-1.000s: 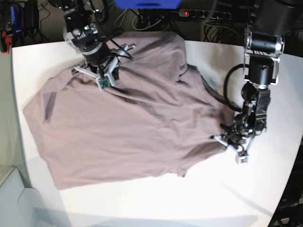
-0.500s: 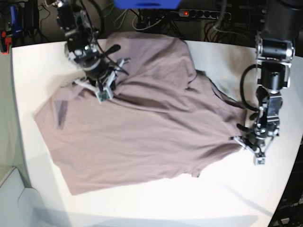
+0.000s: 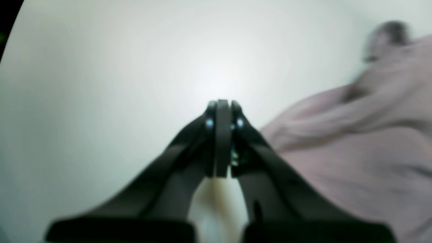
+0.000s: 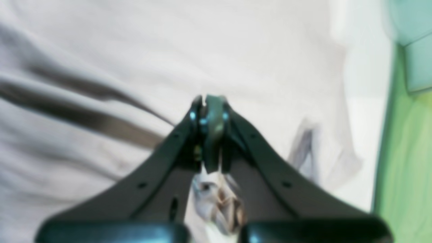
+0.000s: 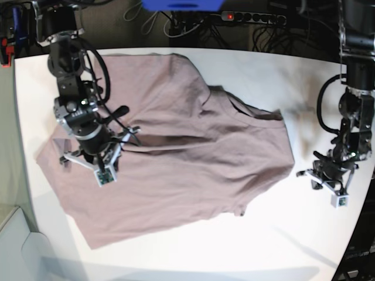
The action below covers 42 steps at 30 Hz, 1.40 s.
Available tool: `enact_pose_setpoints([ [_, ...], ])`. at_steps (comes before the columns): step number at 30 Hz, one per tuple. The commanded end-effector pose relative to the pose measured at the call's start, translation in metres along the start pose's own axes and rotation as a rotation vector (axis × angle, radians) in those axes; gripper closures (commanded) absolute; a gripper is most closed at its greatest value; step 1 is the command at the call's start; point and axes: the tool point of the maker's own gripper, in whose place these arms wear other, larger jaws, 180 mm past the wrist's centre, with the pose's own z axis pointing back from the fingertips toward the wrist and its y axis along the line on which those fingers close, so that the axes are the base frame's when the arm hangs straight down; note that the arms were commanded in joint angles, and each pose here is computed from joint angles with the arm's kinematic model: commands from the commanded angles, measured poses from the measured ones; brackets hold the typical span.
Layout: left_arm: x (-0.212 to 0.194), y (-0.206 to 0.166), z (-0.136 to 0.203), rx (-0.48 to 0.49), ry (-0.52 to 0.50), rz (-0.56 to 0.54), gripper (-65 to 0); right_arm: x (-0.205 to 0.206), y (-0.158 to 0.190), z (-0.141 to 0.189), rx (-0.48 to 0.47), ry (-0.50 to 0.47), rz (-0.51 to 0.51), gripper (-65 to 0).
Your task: Layout the t-shirt on the table in an organized manner, then fold the t-shirt properly
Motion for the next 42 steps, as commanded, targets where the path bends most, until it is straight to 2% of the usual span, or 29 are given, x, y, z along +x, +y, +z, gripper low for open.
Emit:
enact_pose_setpoints([
  [1,0.011,0.0,0.007,-0.007,-0.025,-0.014,0.0,0.006,0.006,0.007,0.009,-0.023,-0.016,0.0],
  [3,0.006,-0.007,0.015,-0.024,-0.019,-0.03,0.0,0.003,0.027,0.014,0.045,-0.026,-0.064,0.0],
  [5,-0.002,0.007,0.024,0.001,-0.006,-0.019,0.0,-0.001,0.048,0.019,0.081,-0.017,-0.116,0.0],
  [10,-0.017,0.079,0.058,0.144,-0.004,0.118,0.0,-0.008,0.106,0.03,0.178,0.019,-0.29,0.0],
  [12,-0.028,0.106,0.073,0.202,0.004,0.177,0.0,-0.007,0.125,0.034,0.213,0.029,-0.33,0.0],
  [16,-0.042,0.143,0.099,0.284,0.01,0.251,0.0,-0.02,0.17,0.037,0.316,0.085,-0.314,0.0],
  [22,-0.054,0.164,0.116,0.334,0.01,0.293,0.0,-0.052,0.227,0.039,0.442,0.196,-0.249,0.0],
  [28,-0.066,0.171,0.123,0.357,0.02,0.315,0.0,-0.077,0.238,0.037,0.46,0.27,-0.231,-0.9],
  [34,-0.068,0.169,0.122,0.352,0.024,0.316,0.0,-0.098,0.236,0.039,0.454,0.318,-0.215,-15.6],
  [36,-0.068,0.166,0.119,0.345,0.02,0.326,0.0,-0.105,0.231,0.039,0.448,0.322,-0.194,-18.1],
  [38,-0.071,0.162,0.117,0.339,0.021,0.335,0.0,-0.109,0.229,0.041,0.448,0.325,-0.178,-15.2],
  [41,-0.071,0.162,0.117,0.337,0.021,0.338,0.0,-0.113,0.225,0.041,0.44,0.337,-0.175,0.0],
  [42,-0.069,0.161,0.116,0.336,0.015,0.339,0.0,-0.114,0.225,0.042,0.439,0.339,-0.173,0.0],
])
